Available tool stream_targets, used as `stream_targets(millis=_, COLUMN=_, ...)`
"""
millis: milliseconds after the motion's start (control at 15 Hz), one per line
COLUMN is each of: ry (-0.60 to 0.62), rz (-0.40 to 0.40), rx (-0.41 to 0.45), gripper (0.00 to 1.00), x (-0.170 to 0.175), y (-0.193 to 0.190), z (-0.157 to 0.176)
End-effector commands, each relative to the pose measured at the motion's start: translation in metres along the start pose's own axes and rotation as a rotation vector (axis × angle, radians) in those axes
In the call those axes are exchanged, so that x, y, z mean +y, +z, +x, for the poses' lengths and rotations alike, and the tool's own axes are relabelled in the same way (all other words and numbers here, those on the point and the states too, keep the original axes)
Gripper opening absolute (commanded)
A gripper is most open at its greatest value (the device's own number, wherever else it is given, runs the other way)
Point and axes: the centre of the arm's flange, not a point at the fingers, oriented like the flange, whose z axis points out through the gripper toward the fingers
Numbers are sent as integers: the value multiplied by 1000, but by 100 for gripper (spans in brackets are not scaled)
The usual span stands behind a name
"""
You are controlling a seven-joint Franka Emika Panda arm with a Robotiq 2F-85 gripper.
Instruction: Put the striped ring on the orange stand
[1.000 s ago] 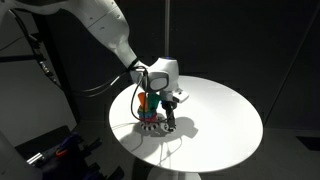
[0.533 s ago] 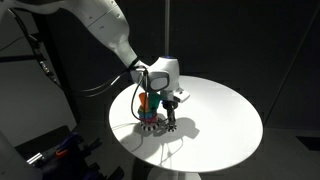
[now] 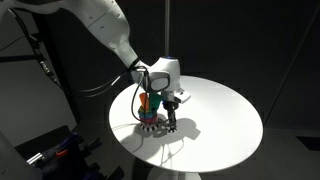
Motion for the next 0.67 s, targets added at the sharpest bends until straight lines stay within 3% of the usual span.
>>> stream_targets(millis=0, ry=-10, rz=31, rx=6, gripper=60, x=8, y=-9, z=-2)
stream_targets(millis=333, ry=-14, rz=31, rx=2, gripper=99, x=10, y=-8, z=0)
stream_targets(millis=600, ry=-19, rz=35, rx=-2, gripper=100, x=11, y=-5, z=0)
